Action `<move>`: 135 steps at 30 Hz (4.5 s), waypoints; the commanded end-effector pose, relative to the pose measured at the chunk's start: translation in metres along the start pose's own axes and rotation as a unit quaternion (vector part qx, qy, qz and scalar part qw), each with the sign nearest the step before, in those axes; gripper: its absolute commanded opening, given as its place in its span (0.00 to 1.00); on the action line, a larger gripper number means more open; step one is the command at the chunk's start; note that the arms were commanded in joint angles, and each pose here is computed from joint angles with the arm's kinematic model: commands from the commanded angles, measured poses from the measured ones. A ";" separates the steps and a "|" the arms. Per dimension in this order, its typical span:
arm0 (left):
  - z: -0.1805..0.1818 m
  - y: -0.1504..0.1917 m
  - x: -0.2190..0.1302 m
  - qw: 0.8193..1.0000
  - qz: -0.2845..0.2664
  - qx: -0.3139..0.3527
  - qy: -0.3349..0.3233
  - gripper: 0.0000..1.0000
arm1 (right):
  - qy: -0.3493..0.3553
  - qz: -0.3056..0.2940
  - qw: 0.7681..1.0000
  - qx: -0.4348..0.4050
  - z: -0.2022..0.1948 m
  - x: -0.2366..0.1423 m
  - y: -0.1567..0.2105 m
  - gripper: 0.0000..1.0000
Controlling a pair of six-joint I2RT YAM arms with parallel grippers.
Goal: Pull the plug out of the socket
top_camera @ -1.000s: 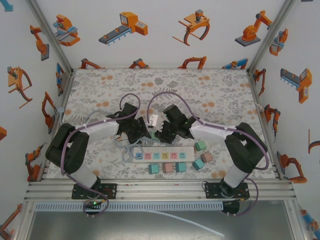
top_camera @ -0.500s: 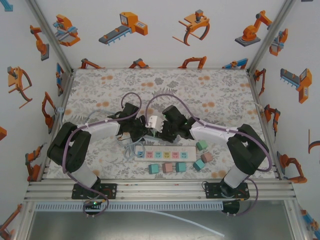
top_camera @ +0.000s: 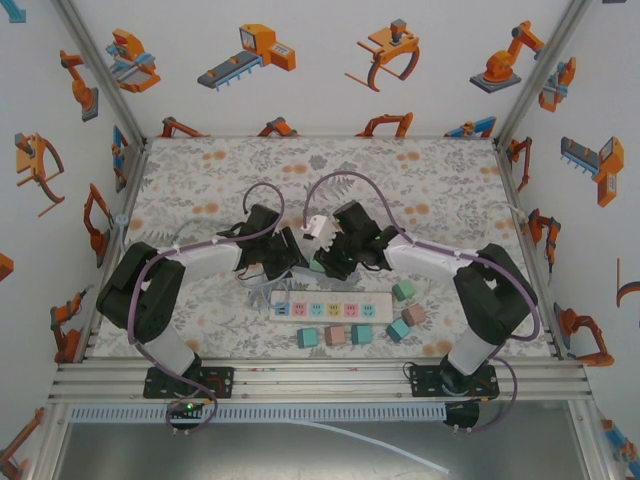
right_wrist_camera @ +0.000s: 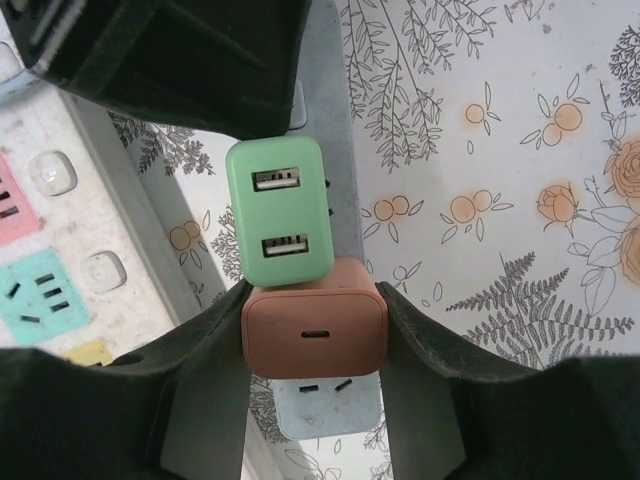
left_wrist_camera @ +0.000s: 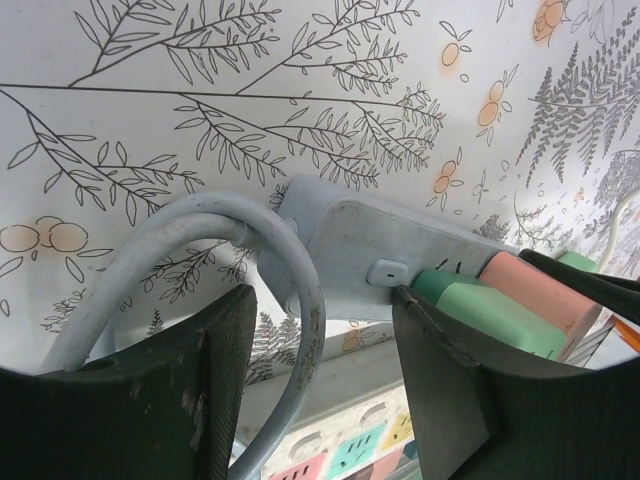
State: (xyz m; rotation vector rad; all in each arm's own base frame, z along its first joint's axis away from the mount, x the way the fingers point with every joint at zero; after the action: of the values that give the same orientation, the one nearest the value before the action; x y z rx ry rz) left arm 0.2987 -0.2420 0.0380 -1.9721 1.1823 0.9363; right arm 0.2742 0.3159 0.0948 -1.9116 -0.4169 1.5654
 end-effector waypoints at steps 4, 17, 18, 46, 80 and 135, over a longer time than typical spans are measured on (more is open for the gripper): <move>0.175 0.044 0.020 0.943 0.040 0.046 -0.328 0.57 | -0.011 -0.101 0.990 -0.100 0.025 -0.029 -0.065 0.17; 0.198 0.063 0.030 0.930 0.050 0.066 -0.358 0.57 | 0.031 -0.115 0.988 -0.095 0.011 -0.038 -0.068 0.11; 0.197 0.063 0.029 0.931 0.050 0.067 -0.355 0.57 | 0.040 -0.094 0.988 -0.116 0.011 -0.035 -0.062 0.11; 0.205 0.059 0.020 0.908 0.013 0.130 -0.398 0.57 | 0.097 -0.106 0.989 -0.026 -0.033 -0.055 -0.073 0.05; 0.002 0.009 -0.092 0.982 -0.080 0.172 0.024 0.82 | 0.004 -0.081 0.996 -0.035 -0.007 0.007 -0.022 0.06; 0.111 0.040 0.017 0.963 -0.010 0.092 -0.253 0.60 | -0.008 -0.078 0.997 -0.028 0.021 0.017 -0.075 0.06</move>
State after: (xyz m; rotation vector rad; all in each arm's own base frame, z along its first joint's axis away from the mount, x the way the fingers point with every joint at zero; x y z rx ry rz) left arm 0.3186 -0.2217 0.0541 -1.8501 0.8878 0.8697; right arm 0.2809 0.3469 0.0904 -1.9858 -0.4568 1.5181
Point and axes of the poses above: each hand's point on the last joint's axis, 136 mm out from that joint toward the fingers, its own x axis out along the fingers, its own z axis along the line the jaws close on, y = z × x, the point moved 1 cm from there along -x, back along the fingers, and after that the axes turned 6 degrees about -x, right-handed, at the moved point
